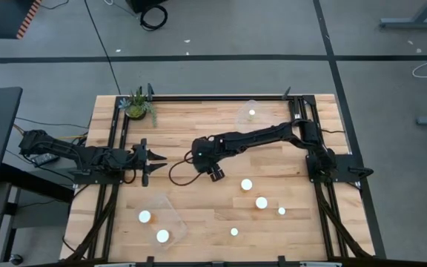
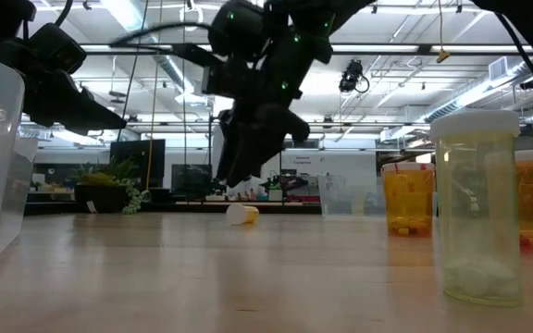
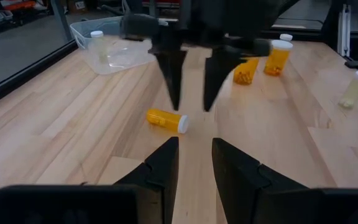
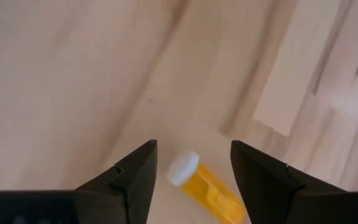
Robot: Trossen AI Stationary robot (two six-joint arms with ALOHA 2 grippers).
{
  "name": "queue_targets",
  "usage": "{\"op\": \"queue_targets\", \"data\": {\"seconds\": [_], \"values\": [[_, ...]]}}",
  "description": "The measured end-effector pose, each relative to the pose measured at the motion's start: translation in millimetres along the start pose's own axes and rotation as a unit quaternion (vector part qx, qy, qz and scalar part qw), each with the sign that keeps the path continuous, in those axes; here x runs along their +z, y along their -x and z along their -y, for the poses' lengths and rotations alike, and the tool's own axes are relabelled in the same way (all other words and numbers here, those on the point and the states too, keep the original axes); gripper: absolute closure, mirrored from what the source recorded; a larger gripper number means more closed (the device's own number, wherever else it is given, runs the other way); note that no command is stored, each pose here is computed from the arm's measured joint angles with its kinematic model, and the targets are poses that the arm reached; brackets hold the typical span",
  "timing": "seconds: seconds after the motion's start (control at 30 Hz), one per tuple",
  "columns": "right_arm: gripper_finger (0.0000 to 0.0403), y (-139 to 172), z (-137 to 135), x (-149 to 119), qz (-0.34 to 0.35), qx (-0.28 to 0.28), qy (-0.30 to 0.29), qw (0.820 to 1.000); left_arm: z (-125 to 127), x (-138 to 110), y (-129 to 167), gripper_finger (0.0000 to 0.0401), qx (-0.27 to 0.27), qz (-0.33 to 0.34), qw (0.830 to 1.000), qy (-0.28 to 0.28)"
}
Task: Pick and place medicine bottles into bin by pill shape (circle, oval)
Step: Put the small orange pill bottle into the top transparent bin
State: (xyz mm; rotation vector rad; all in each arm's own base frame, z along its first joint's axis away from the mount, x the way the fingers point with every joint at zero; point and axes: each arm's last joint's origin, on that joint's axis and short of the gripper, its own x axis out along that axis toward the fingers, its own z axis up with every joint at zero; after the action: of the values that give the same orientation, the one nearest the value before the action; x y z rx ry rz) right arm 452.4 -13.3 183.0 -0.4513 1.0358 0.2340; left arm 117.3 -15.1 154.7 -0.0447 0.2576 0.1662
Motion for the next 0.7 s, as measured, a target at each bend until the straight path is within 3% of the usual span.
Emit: {"op": "queue_targets", "data": {"seconds": [0.47,0.7], "values": [[0.0192,-5,28,-23,0.020,0.032,-0.021,0.999,0,0,0,0.0296,0.000,-0.001,1.000,-0.001],[0.0192,-15,25,-44,-0.006,0.060,-0.046,0.997,0,0,0,0.0296,0.000,-0.001,1.000,-0.003]]}}
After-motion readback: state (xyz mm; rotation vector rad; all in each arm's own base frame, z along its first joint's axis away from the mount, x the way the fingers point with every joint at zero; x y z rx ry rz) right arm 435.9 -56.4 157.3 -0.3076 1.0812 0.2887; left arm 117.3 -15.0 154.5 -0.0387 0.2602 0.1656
